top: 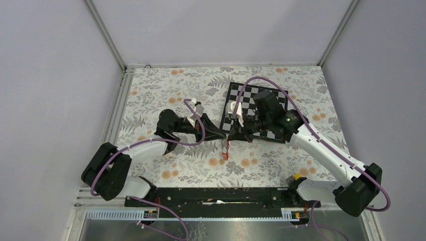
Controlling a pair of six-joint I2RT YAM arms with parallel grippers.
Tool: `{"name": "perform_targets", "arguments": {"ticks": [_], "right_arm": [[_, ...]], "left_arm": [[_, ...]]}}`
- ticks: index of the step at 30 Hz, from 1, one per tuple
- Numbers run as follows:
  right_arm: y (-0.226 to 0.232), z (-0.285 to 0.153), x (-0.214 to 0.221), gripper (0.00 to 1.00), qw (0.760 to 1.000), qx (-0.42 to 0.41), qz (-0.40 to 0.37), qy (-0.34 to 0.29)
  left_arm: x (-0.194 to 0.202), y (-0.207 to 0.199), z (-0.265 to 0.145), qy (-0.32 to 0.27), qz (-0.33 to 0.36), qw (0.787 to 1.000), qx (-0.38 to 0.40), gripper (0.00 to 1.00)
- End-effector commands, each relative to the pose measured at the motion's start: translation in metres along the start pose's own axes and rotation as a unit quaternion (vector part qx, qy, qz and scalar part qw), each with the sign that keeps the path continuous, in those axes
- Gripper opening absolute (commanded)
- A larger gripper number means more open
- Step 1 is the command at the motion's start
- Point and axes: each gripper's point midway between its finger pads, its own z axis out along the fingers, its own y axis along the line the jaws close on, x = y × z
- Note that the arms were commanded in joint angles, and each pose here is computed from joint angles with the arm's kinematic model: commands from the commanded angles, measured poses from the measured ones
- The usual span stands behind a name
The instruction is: Put the keys on the keyring
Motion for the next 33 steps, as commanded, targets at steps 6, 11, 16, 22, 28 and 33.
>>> {"name": "perform_targets", "arguments": {"ticks": [6,11,16,22,28,33], "right_arm": [[-0.019,-0.015,-0.004,0.0,0.994,0.07,-0.035,0.081],[-0.02,-0.015,0.016,0.0,0.979,0.081,-0.031,0.185],[-0.02,-0.014,0.012,0.0,0.973,0.072,-0.022,0.217],[-0.02,-0.011,0.003,0.0,0.976,0.07,-0.023,0.207],[-0.018,-0.007,-0.002,0.0,0.977,0.062,-0.023,0.201],[-0.017,-0.005,-0.001,0.0,0.978,0.058,-0.02,0.198]], "left_arm": [[-0.011,0.019,0.0,-0.009,0.035,0.998,-0.044,0.23],[-0.011,0.027,0.002,-0.006,0.038,0.998,-0.052,0.41],[-0.008,0.019,0.001,-0.01,0.052,0.998,-0.035,0.53],[-0.002,0.017,0.0,-0.008,0.055,0.998,-0.032,0.52],[-0.001,0.018,0.004,-0.01,0.054,0.998,-0.027,0.47],[-0.002,0.018,0.007,-0.015,0.051,0.998,-0.023,0.41]]}}
